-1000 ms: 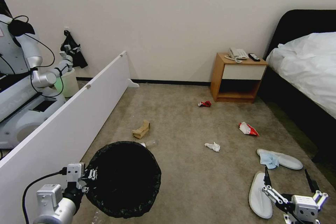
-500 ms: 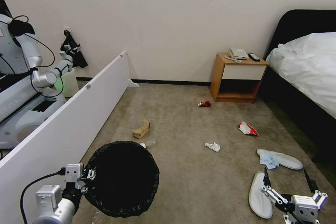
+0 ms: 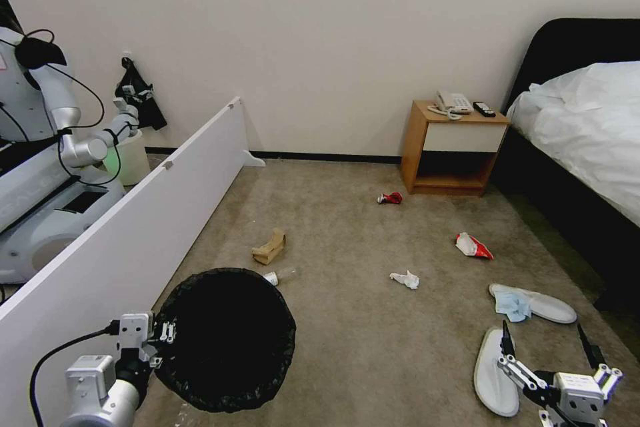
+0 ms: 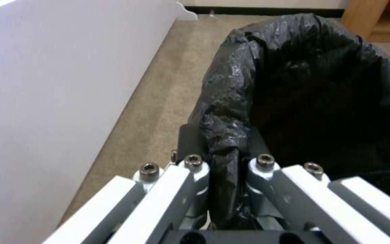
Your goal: Pick up the trash bin, then pick up the garbage from the floor and place it into the trash bin.
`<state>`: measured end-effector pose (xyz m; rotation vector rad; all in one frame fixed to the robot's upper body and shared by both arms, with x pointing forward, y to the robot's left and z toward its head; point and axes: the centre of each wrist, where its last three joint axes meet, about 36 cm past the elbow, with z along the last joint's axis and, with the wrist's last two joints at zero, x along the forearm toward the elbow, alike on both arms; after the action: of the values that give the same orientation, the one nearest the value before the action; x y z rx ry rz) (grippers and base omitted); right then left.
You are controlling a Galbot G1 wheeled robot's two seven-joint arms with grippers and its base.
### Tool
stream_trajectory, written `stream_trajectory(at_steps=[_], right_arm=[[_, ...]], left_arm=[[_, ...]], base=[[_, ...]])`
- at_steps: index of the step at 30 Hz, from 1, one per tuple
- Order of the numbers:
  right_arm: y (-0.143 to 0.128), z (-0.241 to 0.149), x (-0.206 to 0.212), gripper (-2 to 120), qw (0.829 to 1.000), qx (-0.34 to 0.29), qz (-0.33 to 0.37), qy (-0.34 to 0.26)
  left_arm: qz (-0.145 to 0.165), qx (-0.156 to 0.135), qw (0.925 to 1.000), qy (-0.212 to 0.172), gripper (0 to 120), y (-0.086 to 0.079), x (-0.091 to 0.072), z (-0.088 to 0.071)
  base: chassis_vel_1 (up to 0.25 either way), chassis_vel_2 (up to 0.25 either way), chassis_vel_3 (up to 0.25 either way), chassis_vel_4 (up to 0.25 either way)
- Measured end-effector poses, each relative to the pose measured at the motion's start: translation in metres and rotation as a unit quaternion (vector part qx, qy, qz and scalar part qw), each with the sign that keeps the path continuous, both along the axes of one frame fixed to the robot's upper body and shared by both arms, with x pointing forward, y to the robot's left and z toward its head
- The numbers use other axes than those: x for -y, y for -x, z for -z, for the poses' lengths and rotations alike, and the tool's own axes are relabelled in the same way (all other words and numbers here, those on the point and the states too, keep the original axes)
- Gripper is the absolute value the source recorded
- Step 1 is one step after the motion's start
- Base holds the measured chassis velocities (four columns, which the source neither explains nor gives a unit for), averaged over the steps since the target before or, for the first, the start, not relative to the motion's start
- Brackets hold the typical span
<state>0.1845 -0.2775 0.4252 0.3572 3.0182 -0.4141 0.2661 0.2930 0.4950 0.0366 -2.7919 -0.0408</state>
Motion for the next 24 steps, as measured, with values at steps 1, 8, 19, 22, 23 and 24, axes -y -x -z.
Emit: stream_trajectory(at_steps=[1, 8, 19, 22, 23, 24], right_arm=[[-0.001, -0.002, 0.000, 100, 1.000, -0.002, 0.001, -0.004], [-0.004, -0.011, 0.005, 100, 1.000, -0.022, 0.021, 0.001], [-0.005, -0.014, 0.010, 100, 0.996, -0.066, 0.050, -0.011], [-0.004, -0.014, 0.011, 100, 0.995, -0.081, 0.058, -0.018], [-0.004, -0.014, 0.011, 100, 0.993, -0.092, 0.063, -0.024], [-0.004, -0.014, 0.011, 100, 0.993, -0.098, 0.067, -0.027]], left_arm=[[0.002, 0.000, 1.0000, 0.002, 4, 0.000, 0.000, 0.000], [0.007, -0.001, 1.0000, 0.003, 4, 0.000, 0.000, 0.000], [0.012, 0.000, 0.9999, 0.004, 4, 0.001, 0.000, -0.002], [0.012, 0.000, 0.9999, 0.006, 4, 0.001, 0.000, -0.002], [0.012, 0.000, 0.9999, 0.006, 4, 0.001, 0.000, -0.002], [0.012, 0.000, 0.9999, 0.007, 4, 0.001, 0.000, -0.002]], base=[[0.000, 0.000, 0.000, 0.000], [0.000, 0.000, 0.000, 0.000], [0.000, 0.000, 0.000, 0.000], [0.000, 0.000, 0.000, 0.000], [0.000, 0.000, 0.000, 0.000], [0.000, 0.000, 0.000, 0.000]])
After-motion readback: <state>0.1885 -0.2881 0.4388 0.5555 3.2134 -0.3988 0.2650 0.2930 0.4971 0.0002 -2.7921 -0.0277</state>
